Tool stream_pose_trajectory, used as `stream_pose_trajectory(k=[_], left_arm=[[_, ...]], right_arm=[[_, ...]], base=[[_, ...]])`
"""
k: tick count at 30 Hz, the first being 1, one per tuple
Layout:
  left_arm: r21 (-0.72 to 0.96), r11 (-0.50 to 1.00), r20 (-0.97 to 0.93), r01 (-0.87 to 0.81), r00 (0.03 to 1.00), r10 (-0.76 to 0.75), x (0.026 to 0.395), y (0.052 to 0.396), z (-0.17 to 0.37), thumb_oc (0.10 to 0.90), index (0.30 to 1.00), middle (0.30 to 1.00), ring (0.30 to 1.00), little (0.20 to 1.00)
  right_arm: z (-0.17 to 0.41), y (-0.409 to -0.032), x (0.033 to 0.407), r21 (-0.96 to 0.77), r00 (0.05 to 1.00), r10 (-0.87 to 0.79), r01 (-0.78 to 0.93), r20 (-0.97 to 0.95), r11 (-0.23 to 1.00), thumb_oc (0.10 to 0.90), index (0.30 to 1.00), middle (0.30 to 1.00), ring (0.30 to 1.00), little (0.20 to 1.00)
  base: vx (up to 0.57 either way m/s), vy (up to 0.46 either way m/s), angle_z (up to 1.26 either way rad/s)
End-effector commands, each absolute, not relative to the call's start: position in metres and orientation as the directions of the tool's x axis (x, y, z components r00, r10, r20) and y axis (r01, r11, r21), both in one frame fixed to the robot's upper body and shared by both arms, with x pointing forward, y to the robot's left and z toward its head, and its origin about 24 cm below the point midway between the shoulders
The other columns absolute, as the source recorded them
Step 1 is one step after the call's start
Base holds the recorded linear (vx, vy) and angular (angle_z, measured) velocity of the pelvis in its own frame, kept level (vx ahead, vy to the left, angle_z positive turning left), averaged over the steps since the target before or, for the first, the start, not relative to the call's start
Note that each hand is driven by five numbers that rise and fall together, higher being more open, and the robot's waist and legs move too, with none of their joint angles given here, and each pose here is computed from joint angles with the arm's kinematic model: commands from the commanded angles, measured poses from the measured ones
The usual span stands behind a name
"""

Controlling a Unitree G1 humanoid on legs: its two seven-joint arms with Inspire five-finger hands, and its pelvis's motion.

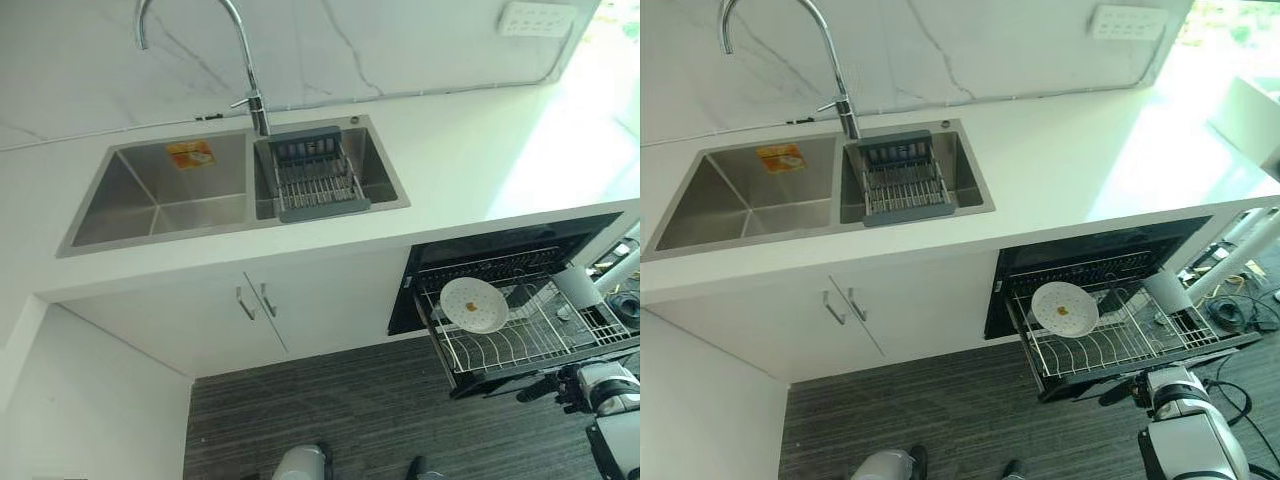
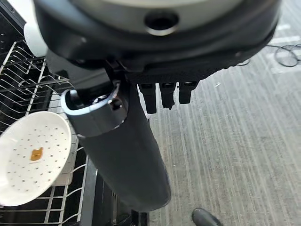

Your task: Place the dishes in the dishwasher.

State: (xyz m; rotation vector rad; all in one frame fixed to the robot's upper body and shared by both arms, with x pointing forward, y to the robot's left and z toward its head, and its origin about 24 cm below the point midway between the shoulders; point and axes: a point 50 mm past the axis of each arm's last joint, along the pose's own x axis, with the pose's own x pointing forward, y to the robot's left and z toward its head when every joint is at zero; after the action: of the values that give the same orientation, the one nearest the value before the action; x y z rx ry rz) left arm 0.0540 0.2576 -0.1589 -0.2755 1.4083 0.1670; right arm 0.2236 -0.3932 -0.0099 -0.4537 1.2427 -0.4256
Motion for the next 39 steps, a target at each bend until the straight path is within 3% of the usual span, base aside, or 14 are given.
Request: stream_pose_trajectory(k=[1, 23, 28, 31, 39], left_arm=[[-0.045, 0.970, -0.990, -0.237, 0.141, -0.012, 0.059, 0.273, -0.153, 0.800, 0.900, 0.900, 0.900, 0.900], [-0.095, 0.973, -0.987, -0.211, 0.150, -0.063, 0.043, 0.262, -0.157, 0.800, 0.900, 0.900, 0.900, 0.900], [-0.078, 0.971, -0.985, -0.225, 0.167, -0.040, 0.041, 0.274, -0.153, 0.800, 0.900, 0.900, 0.900, 0.900], [-0.080, 0.972, -0.982, -0.223, 0.185, -0.038, 0.040, 0.275, -0.153, 0.800, 0.900, 0.900, 0.900, 0.900], [-0.152, 0.963, -0.948, -0.221, 0.308, -0.079, 0.057, 0.278, -0.148, 0.800, 0.900, 0.900, 0.900, 0.900]], right_arm=[[0.037, -0.414, 0.248, -0.628, 0.361, -0.635, 0.154, -0.683, 0.763, 0.800, 0.900, 0.900, 0.900, 0.900], [0.202, -0.448, 0.288, -0.733, 0.464, -0.847, 0.478, -0.257, 0.484, 0.800, 0.900, 0.900, 0.900, 0.900], [0.285, -0.421, 0.319, -0.642, 0.583, -0.806, 0.658, 0.103, 0.394, 0.800, 0.900, 0.900, 0.900, 0.900], [0.310, -0.405, 0.329, -0.587, 0.603, -0.761, 0.714, 0.239, 0.382, 0.800, 0.900, 0.900, 0.900, 0.900], [0.308, -0.409, 0.327, -0.625, 0.643, -0.738, 0.665, 0.202, 0.409, 0.800, 0.900, 0.900, 0.900, 0.900]], base=[[0.03, 0.028, 0.30], [0.05, 0.082, 0.21], [0.08, 0.016, 0.16], [0.00, 0.000, 0.00], [-0.01, -0.007, -0.01]])
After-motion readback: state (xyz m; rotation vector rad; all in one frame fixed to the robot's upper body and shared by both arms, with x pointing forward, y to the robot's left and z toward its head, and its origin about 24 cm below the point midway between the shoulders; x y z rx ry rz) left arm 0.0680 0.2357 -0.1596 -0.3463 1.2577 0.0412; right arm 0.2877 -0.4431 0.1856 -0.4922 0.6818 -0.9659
